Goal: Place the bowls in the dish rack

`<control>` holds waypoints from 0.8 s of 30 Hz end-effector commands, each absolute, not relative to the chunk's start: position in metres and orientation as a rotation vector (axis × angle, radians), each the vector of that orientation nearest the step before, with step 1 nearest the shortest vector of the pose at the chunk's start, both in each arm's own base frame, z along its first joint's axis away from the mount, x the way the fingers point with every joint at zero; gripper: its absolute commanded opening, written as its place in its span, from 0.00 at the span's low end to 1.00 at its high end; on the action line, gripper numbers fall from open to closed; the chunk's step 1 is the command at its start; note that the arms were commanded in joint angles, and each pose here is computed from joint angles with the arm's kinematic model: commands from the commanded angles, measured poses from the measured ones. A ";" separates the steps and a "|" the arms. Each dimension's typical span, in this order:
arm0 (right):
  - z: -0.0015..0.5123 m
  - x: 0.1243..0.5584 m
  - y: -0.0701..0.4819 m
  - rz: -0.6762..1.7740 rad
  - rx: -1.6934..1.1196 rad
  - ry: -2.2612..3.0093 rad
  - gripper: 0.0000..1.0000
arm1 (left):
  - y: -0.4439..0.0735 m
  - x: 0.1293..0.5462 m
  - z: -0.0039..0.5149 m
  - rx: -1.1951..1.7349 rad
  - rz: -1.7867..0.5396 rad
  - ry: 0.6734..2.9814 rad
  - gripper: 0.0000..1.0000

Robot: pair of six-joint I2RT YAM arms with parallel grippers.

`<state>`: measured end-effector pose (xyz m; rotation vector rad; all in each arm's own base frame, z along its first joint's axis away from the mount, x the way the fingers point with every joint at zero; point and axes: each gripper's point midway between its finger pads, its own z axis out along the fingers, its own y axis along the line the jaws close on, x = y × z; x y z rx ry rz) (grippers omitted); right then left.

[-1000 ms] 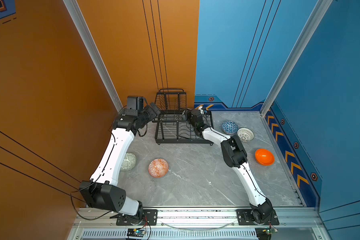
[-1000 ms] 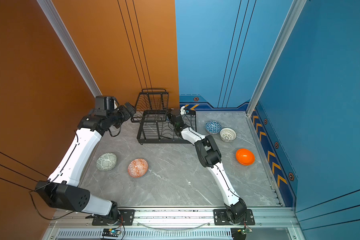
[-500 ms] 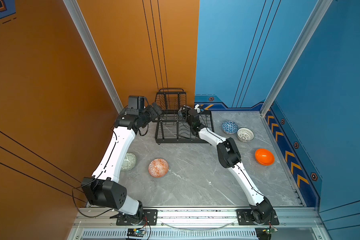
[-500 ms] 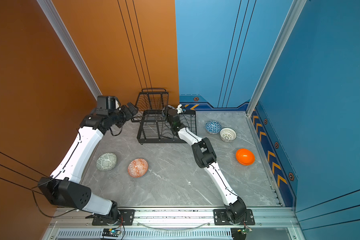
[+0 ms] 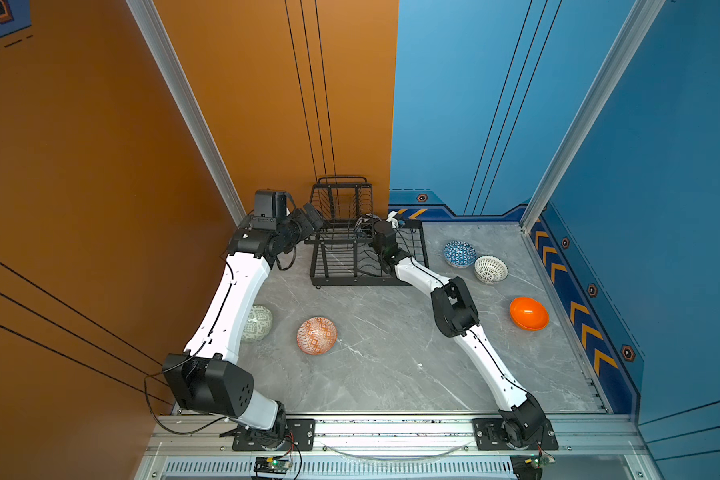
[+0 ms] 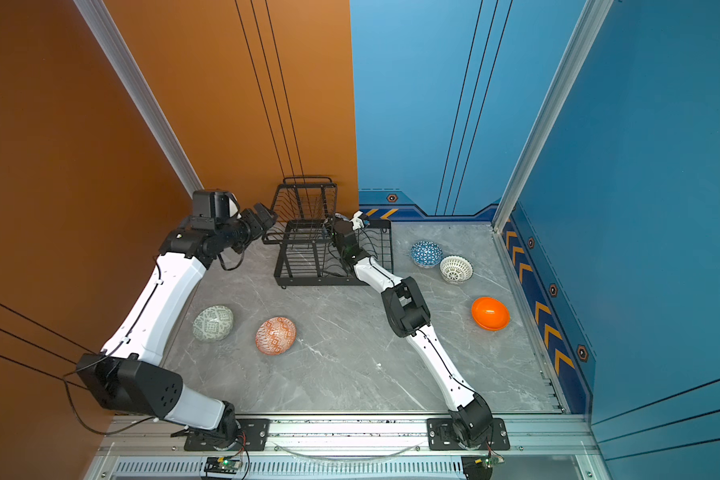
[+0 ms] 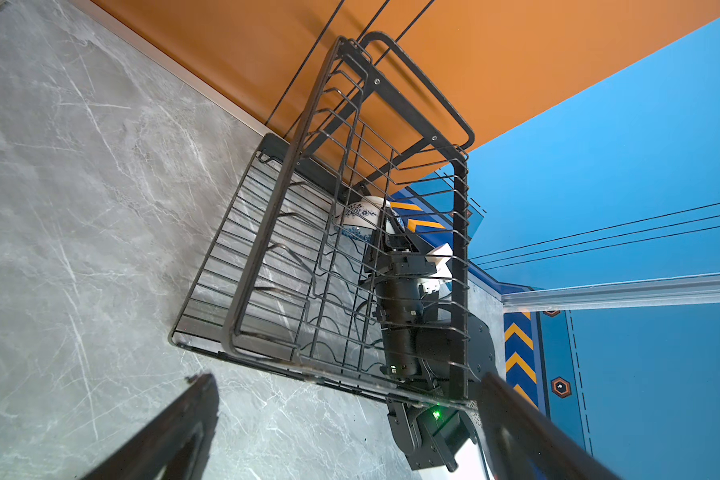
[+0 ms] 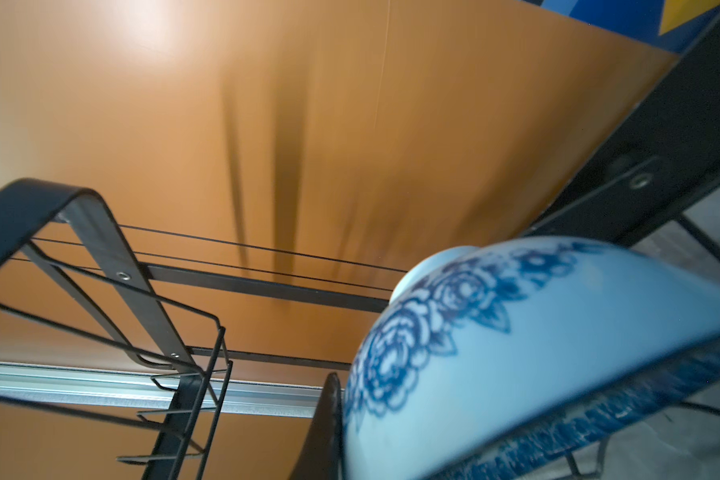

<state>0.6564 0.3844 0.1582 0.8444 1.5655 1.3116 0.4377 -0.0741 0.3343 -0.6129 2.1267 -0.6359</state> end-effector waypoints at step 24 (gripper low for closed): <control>0.181 0.655 0.391 1.435 0.688 1.472 0.00 | -0.074 0.434 0.331 -0.570 -0.667 2.125 0.98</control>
